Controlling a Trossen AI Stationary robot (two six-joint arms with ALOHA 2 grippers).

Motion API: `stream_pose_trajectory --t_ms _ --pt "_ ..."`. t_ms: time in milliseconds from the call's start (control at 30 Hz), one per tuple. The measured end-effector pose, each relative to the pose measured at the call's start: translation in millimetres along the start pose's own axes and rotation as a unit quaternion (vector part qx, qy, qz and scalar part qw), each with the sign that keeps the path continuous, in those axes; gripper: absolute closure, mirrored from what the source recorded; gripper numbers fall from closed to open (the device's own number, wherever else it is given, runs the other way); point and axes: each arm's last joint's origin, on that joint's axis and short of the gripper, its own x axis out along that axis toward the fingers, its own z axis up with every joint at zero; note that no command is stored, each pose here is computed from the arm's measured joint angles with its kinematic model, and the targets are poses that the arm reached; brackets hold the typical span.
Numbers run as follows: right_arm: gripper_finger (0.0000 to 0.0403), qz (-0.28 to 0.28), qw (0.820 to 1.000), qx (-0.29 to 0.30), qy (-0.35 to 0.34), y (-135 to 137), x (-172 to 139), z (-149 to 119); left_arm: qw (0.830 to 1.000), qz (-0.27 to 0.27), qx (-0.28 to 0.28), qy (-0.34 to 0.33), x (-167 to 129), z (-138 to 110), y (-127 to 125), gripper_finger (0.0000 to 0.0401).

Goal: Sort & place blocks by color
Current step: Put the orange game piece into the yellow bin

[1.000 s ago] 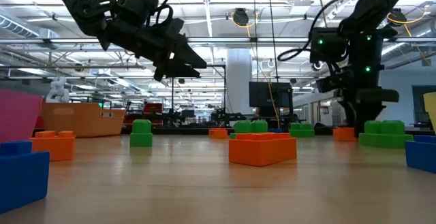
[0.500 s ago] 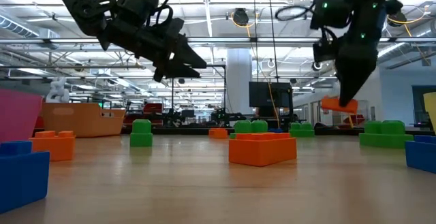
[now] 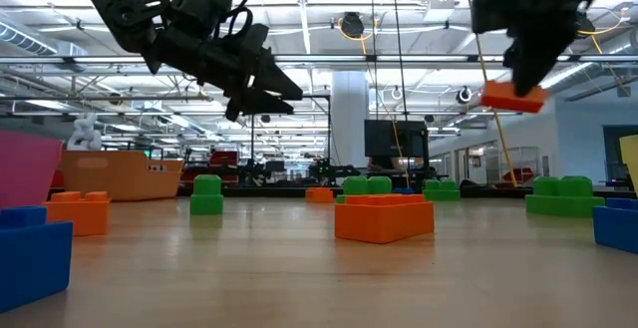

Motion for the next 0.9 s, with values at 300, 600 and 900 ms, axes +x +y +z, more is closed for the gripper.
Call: stream_pose_trajectory --t_ms 300,600,900 --pt "0.0277 0.002 0.992 0.005 0.13 27 -7 -39 0.998 -0.043 -0.035 -0.007 1 1 -12 0.0171" --pt "0.0277 0.037 0.979 0.034 0.2 54 -14 -68 0.997 -0.064 -0.026 -0.016 1 0 -23 0.0171" --pt "0.0262 -0.022 0.967 0.061 0.246 63 -15 -89 0.998 -0.061 -0.025 -0.006 1 -2 -23 0.0171"
